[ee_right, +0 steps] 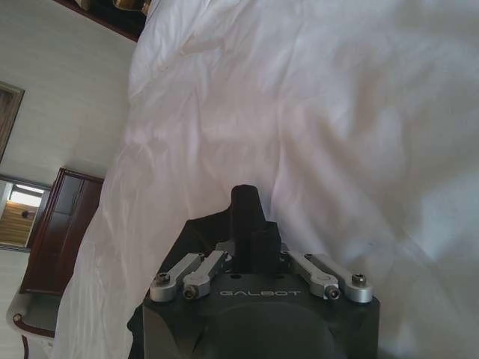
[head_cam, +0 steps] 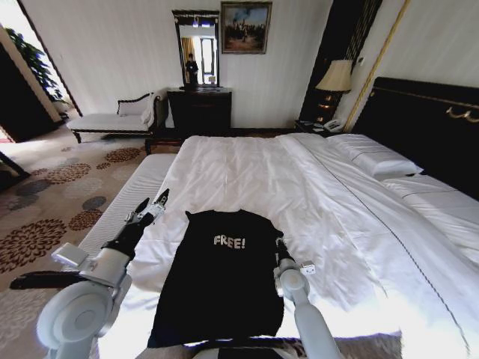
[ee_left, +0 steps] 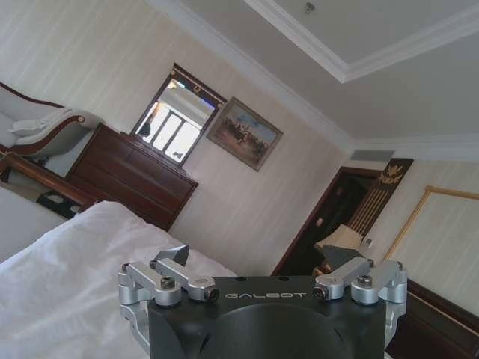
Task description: Fold the clothes on the bed.
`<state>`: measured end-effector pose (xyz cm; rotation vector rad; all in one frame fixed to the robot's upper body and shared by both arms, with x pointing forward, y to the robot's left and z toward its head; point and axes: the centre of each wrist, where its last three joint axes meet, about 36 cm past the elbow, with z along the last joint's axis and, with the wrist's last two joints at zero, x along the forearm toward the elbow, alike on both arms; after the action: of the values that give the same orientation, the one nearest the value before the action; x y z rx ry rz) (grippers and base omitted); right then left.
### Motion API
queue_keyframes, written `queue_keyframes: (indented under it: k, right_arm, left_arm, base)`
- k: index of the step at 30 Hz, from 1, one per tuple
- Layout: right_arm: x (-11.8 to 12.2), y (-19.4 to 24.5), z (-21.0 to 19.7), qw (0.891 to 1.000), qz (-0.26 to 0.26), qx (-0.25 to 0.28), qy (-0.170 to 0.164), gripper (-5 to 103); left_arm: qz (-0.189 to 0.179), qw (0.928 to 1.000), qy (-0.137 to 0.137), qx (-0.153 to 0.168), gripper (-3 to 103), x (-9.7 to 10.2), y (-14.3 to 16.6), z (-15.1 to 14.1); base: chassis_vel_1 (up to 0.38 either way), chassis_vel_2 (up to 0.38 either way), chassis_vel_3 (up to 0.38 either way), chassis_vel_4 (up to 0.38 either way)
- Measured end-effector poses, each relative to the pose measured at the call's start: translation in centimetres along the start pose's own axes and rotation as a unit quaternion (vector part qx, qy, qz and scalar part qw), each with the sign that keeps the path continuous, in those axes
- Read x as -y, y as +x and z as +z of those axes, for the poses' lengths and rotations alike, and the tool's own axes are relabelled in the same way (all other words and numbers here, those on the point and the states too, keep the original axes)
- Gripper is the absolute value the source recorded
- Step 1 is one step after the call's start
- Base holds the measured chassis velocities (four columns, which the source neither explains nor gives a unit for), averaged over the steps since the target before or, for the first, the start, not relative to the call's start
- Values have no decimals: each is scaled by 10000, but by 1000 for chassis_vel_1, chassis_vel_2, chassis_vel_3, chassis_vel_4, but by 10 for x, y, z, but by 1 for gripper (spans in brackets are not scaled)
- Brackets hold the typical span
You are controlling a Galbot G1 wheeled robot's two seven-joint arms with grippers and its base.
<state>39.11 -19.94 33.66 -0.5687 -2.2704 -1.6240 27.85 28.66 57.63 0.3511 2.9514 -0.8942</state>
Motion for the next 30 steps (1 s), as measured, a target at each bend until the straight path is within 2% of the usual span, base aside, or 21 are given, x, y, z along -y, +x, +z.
queue_keyframes:
  k: [2, 4, 6, 8, 14, 17, 18, 21, 25, 26, 29, 30]
  right_arm:
    - [2, 2, 1, 10000, 24, -30, 48, 13]
    - [3, 3, 1, 10000, 39, -45, 74, 13]
    - [4, 5, 0, 9999, 53, -60, 131, 3]
    - [4, 5, -2, 9998, 39, -30, 187, 1]
    - [-2, 7, -9, 9987, -292, 252, 334, 0]
    - [1, 15, -6, 9912, -882, 644, 745, 0]
    - [1, 15, -6, 9912, -882, 644, 745, 0]
    - [12, 21, 1, 9804, -1298, 864, 1209, 0]
    - [22, 19, 7, 9780, -1232, 902, 1421, 0]
    - [26, 16, 8, 9781, -1158, 913, 1472, -3]
    - [31, 12, 7, 9803, -833, 951, 1515, 12]
    - [31, 12, 7, 9803, -833, 951, 1515, 12]
  left_arm:
    - [4, 10000, 1, 0, 100, 0, 0, 0]
    - [7, 10000, 2, 0, 100, 0, 0, 0]
    - [10, 10000, 2, 0, 100, 0, 0, 0]
    - [12, 10000, -1, -3, 100, 0, -1, 0]
    - [10, 10000, -4, -2, 100, 0, 0, 0]
    - [-2, 10000, 11, 0, 100, 0, 0, 0]
    - [-2, 10000, 11, 0, 100, 0, 0, 0]
    - [-11, 10000, 34, 5, 100, 0, 0, 1]
    - [-13, 10000, 49, 5, 100, 0, 0, 1]
    - [-13, 10000, 50, 3, 100, 0, 0, 2]
    - [-27, 10000, 49, -4, 100, 0, 1, 2]
    - [-27, 10000, 49, -4, 100, 0, 1, 2]
  base:
    - [0, 0, 0, 0]
    - [0, 0, 0, 0]
    - [0, 0, 0, 0]
    - [0, 0, 0, 0]
    - [0, 0, 0, 0]
    - [0, 0, 0, 0]
    - [0, 0, 0, 0]
    - [0, 0, 0, 0]
    - [0, 0, 0, 0]
    - [0, 0, 0, 0]
    - [0, 0, 0, 0]
    - [0, 0, 0, 0]
